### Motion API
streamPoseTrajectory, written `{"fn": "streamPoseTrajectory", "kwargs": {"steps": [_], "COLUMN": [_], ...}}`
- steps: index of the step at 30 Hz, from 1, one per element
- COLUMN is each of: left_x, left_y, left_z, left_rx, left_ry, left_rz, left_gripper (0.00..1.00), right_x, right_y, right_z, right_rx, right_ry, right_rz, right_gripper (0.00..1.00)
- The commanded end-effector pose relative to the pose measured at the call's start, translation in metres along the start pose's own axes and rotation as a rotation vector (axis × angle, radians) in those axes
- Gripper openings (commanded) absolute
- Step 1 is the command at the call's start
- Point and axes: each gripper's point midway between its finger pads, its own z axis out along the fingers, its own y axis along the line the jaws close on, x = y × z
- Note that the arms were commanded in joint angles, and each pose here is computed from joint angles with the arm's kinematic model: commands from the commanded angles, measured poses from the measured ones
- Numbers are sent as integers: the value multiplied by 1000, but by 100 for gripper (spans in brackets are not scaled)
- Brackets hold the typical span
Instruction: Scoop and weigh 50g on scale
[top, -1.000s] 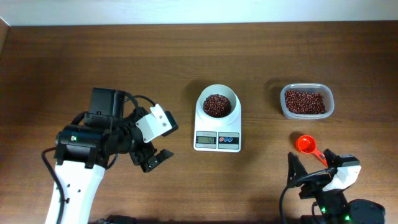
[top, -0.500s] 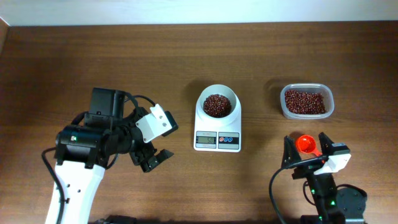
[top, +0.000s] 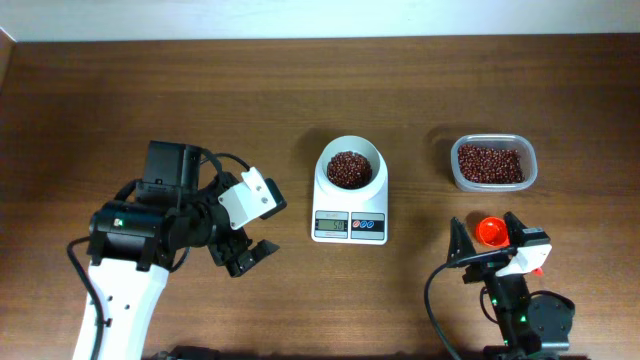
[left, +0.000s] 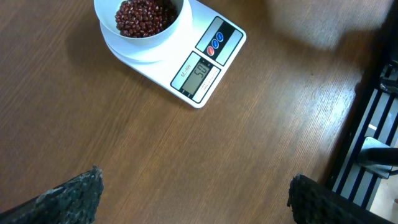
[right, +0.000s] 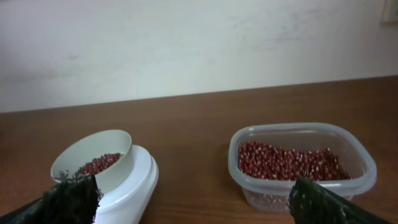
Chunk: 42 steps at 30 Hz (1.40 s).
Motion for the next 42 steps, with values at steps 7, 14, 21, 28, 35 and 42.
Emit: {"fn": "streamPoseTrajectory", "kwargs": {"steps": [7, 14, 21, 28, 35, 42], "left_x": [-1, -1, -1, -1, -1, -1], "left_y": [0, 0, 0, 0, 0, 0], "left_z": [1, 1, 1, 1, 1, 1], "left_rx": [10, 10, 10, 10, 10, 10], "left_ry": [-11, -11, -11, -11, -11, -11], "left_rz": [12, 12, 12, 12, 12, 12], "left_gripper": [99, 99, 99, 99, 99, 99], "right_x": [11, 10, 10, 11, 10, 10], "right_y": [-10, -23, -23, -25, -21, -21], "right_z": [2, 2, 2, 2, 2, 2], "right_rx": [43, 116, 117, 128, 105, 105], "right_ry": [4, -10, -4, 6, 3, 2], "right_rz": [-3, -25, -119, -250, -246, -246], "right_gripper": [99, 99, 99, 99, 99, 99]}}
